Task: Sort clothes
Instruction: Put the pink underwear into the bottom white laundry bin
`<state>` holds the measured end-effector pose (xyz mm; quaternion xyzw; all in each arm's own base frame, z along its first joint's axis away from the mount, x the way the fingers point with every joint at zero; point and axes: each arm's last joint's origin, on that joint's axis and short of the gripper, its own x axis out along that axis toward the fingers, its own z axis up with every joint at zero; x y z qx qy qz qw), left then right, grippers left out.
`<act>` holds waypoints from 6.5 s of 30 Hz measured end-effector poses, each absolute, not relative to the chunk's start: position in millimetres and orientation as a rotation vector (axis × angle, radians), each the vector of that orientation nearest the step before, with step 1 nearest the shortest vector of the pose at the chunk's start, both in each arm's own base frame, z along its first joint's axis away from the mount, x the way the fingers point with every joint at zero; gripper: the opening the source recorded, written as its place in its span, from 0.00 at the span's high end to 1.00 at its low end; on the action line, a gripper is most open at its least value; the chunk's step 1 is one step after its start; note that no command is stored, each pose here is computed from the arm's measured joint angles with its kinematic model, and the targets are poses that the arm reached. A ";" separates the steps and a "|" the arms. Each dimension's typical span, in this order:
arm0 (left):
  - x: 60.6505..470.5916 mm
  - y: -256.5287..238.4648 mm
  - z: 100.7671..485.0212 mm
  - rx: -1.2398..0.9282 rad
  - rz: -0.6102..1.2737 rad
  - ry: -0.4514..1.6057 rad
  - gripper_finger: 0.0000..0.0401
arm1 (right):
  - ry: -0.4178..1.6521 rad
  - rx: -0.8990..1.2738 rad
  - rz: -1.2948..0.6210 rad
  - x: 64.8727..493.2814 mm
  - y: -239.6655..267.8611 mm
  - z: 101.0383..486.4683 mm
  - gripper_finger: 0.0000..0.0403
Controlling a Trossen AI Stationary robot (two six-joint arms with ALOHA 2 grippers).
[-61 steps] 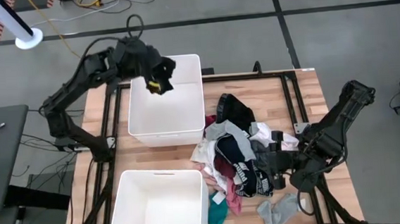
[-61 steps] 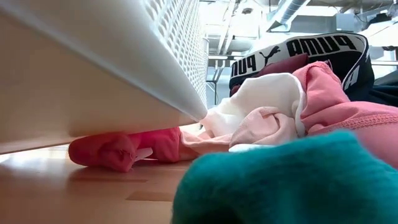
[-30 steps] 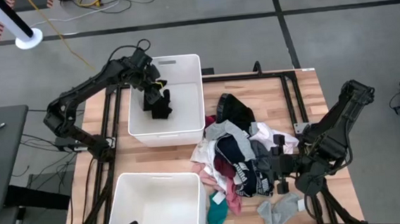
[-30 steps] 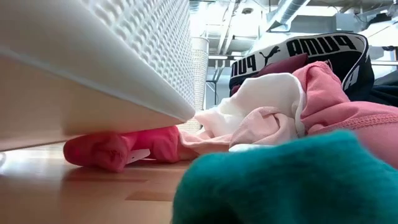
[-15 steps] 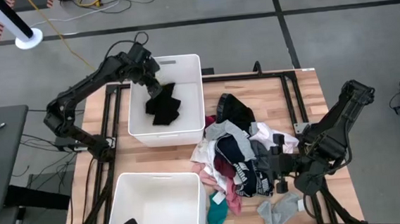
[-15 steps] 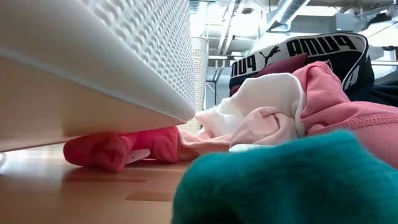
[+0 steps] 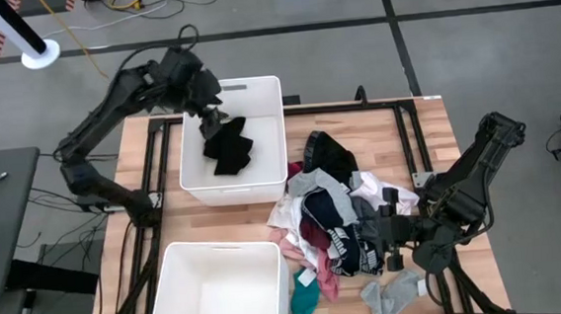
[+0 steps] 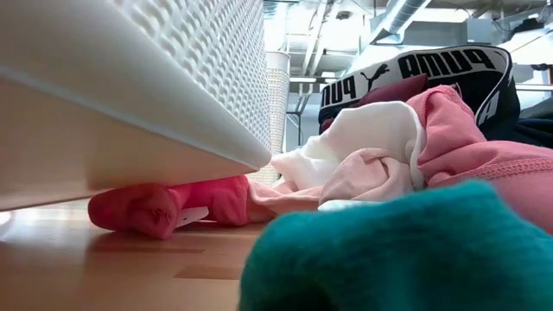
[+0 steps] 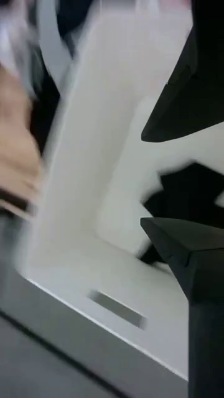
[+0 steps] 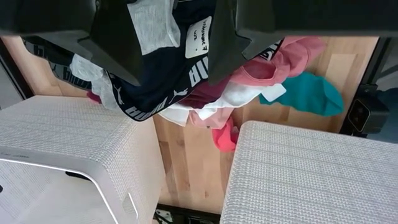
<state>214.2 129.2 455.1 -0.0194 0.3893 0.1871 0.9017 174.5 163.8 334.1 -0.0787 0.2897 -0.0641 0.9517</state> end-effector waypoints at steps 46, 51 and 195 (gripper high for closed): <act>210.1 -182.2 391.2 0.387 -0.369 0.360 0.49 | 0.884 -0.278 0.102 277.2 204.1 227.2 0.57; 208.4 -185.0 392.2 0.382 -0.381 0.347 0.49 | 0.942 -0.303 0.070 289.9 198.2 207.2 0.59; 239.9 -70.0 480.0 0.387 -0.042 -0.085 1.00 | 0.356 -0.449 0.098 269.9 114.0 475.0 0.88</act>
